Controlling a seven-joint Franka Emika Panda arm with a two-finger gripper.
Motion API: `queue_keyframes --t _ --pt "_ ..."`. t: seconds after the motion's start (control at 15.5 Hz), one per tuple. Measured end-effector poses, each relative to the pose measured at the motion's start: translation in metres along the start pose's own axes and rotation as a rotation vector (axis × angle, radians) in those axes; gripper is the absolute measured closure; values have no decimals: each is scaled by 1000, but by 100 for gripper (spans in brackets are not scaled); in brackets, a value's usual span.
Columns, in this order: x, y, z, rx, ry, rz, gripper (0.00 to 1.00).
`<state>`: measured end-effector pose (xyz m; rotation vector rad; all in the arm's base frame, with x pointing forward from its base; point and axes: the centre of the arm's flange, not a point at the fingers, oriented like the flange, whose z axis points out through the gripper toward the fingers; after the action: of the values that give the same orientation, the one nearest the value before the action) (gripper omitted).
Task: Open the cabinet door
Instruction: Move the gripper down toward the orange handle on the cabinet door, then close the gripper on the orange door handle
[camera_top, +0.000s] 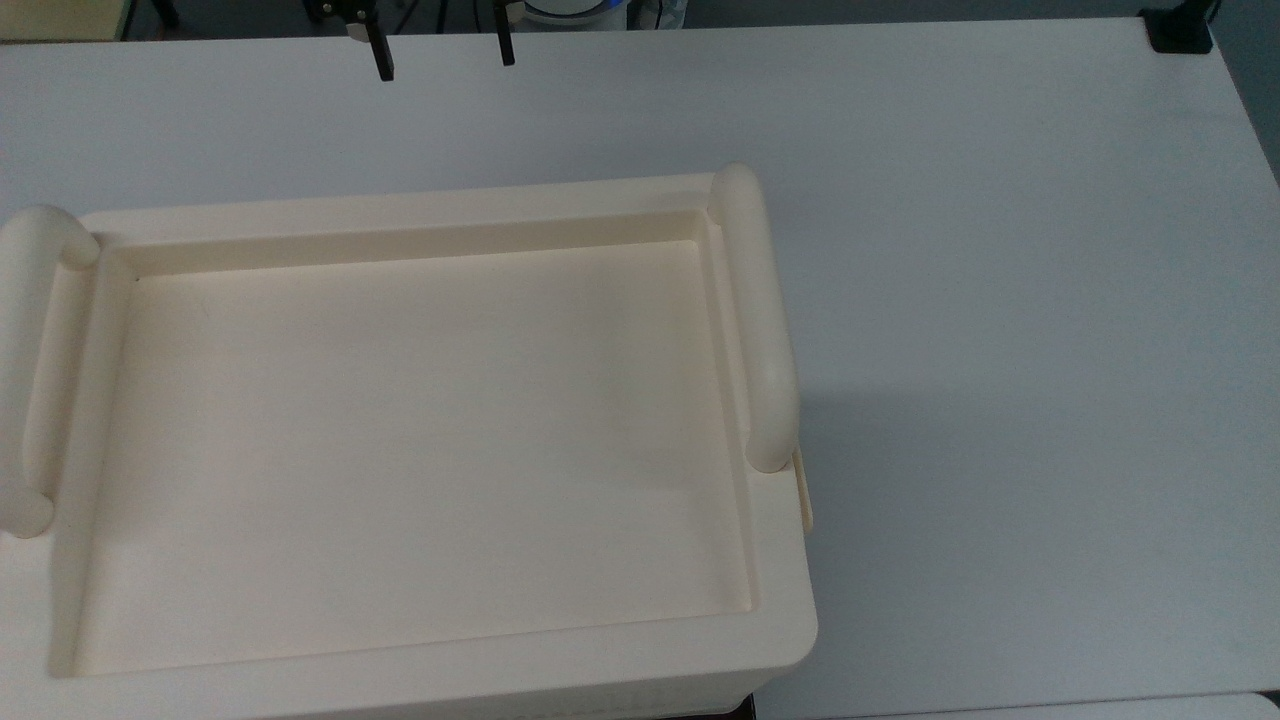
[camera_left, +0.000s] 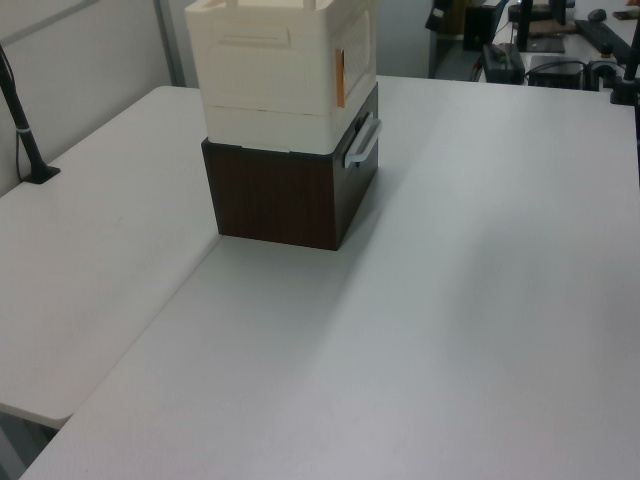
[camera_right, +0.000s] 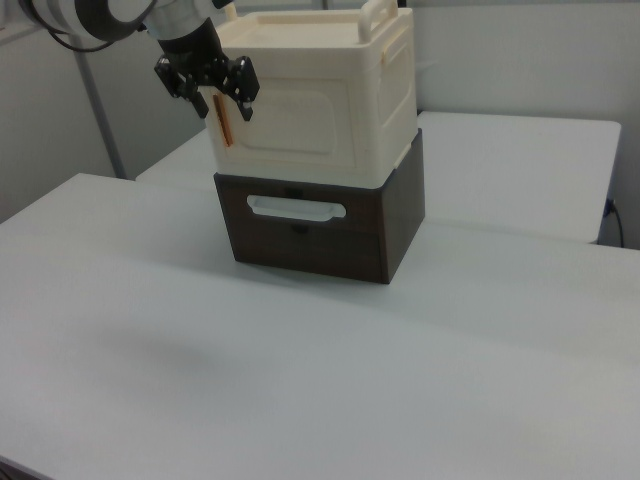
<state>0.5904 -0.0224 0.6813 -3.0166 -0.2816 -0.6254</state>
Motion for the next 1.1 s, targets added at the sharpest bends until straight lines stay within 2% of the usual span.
queue_keyframes --t 0.06,0.13,0.19,0.26,0.32,0.78,1.1 --pt "3 0 0 -2 20 1 23" --pt "4 1 1 -2 32 3 29" --pt "6 1 3 3 39 6 29" --pt "7 0 6 12 46 12 34" --pt "9 0 8 21 57 17 44" --pt "30 -16 28 50 174 24 47" --pt "40 -38 33 63 221 2 47"
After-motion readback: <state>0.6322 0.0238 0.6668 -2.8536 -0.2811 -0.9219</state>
